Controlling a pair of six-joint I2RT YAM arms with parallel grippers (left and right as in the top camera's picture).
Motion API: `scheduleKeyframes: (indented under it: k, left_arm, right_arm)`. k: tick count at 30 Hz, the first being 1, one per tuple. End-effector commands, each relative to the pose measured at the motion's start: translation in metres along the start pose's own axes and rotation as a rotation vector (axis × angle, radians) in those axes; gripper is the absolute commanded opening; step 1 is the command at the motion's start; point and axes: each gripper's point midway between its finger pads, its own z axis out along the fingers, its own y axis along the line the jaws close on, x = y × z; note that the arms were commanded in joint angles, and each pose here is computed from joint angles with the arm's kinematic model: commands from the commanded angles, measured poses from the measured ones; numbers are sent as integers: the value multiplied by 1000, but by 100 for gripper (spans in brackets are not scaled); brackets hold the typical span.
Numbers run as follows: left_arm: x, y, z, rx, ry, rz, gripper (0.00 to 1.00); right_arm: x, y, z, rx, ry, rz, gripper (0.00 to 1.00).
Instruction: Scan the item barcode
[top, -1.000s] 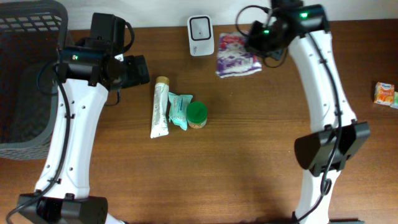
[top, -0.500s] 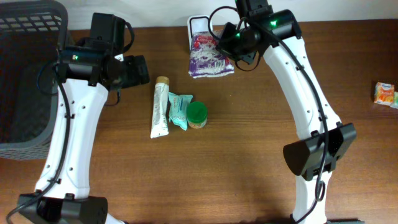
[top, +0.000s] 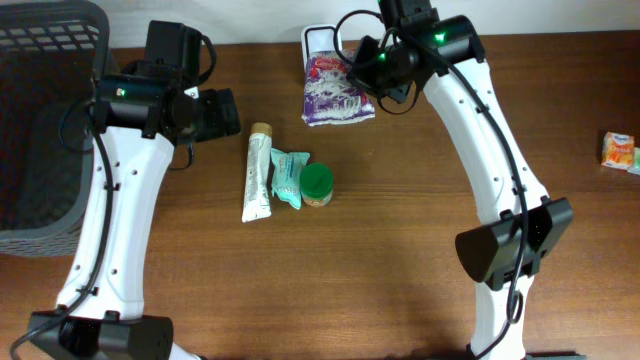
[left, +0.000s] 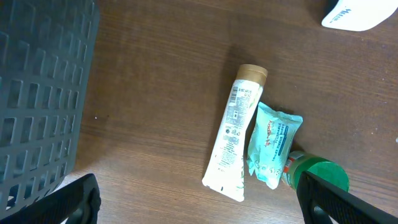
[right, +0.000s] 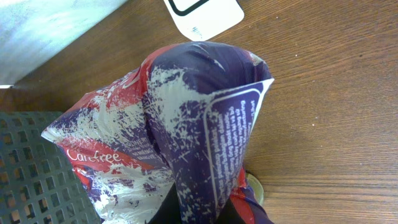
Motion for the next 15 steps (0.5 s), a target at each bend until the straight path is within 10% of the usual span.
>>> scheduleKeyframes:
  k: [1, 4, 9, 15]
  left_arm:
    - [0, -1, 0, -5, -2, 9, 99]
    - [0, -1, 0, -5, -2, 9, 99]
    - [0, -1, 0, -5, -2, 9, 99]
    - [0, -1, 0, -5, -2, 9, 99]
  right_arm:
    - [-3, 8, -12, -32, -18, -17, 4]
    - [-16, -6, -13, 57, -90, -187, 4]
    - [-66, -118, -69, 784, -368, -275, 4]
    - [-58, -207, -67, 1021, -204, -224, 4]
